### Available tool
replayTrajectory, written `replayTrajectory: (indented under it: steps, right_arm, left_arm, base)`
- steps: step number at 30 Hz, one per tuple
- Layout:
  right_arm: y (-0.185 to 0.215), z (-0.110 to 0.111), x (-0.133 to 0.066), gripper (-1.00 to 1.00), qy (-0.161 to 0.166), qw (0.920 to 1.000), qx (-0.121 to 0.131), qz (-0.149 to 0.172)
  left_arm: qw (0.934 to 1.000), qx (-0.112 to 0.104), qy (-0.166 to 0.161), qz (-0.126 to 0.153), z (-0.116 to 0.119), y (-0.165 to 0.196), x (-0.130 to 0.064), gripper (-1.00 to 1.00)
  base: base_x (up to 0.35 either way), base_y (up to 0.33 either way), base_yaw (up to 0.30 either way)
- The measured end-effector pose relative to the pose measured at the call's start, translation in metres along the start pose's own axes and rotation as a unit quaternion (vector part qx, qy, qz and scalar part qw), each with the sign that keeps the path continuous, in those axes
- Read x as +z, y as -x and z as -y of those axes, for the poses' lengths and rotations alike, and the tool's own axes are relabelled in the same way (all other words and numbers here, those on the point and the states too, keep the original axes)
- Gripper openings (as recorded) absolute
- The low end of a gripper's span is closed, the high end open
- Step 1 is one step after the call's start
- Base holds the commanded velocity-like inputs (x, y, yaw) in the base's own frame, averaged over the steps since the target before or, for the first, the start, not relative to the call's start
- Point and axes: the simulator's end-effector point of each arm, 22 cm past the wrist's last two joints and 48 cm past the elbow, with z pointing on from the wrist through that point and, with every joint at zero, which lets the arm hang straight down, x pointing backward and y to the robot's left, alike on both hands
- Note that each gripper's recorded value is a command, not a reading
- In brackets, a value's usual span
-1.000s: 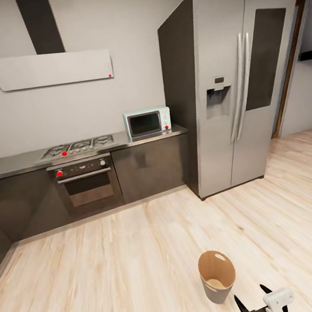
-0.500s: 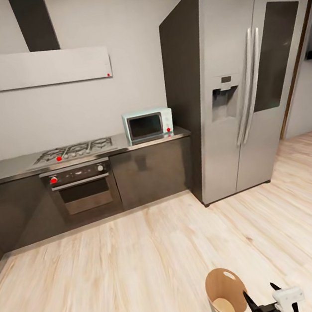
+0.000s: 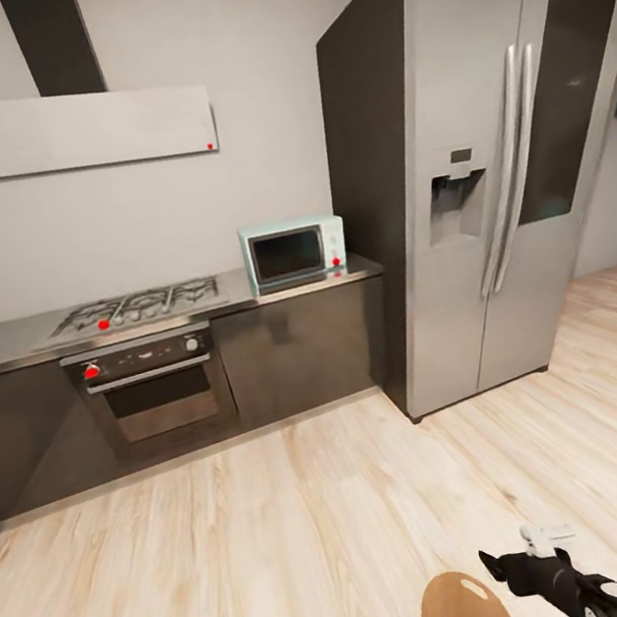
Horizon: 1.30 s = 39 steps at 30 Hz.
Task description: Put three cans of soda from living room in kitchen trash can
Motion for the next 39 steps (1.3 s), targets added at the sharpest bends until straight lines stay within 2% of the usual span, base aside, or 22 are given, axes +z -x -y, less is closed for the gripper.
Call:
replayTrajectory:
  steps: [5,7,9,17,22,36,39]
  right_arm:
    - [0.017,0.017,0.018,1.0,-0.011,0.9986,0.014,-0.05]
    - [0.029,0.032,0.031,1.0,-0.019,0.9972,0.02,-0.07]
    - [0.052,0.058,0.046,1.0,-0.033,0.9948,0.03,-0.091]
    - [0.092,0.102,0.066,1.0,-0.054,0.9881,0.062,-0.13]
    - [0.094,0.104,0.07,1.0,-0.054,0.9849,0.071,-0.148]
    - [0.092,0.1,0.072,1.0,-0.049,0.9836,0.08,-0.154]
    - [0.091,0.098,0.072,1.0,-0.048,0.9834,0.078,-0.156]
  left_arm:
    - [1.0,0.0,0.0,-0.001,0.0,0.0,0.0,1.0]
    - [1.0,-0.001,0.0,-0.001,0.001,-0.001,0.0,1.0]
    - [1.0,-0.001,-0.001,-0.001,0.002,-0.001,0.0,1.0]
    - [1.0,-0.001,-0.002,-0.001,0.003,0.0,0.0,1.0]
    - [1.0,-0.001,-0.002,0.0,0.004,0.0,0.0,1.0]
    - [1.0,-0.001,-0.003,-0.001,0.004,0.0,0.0,1.0]
    - [0.9999,-0.004,-0.003,-0.014,0.004,-0.006,0.0,1.0]
  base:
    - [0.17,0.0,0.0]
    - [0.056,0.0,0.0]
    - [0.025,0.0,0.0]
    - [0.01,0.0,0.0]
    - [0.001,0.0,0.0]
    - [0.0,0.0,0.0]
    - [0.0,0.0,0.0]
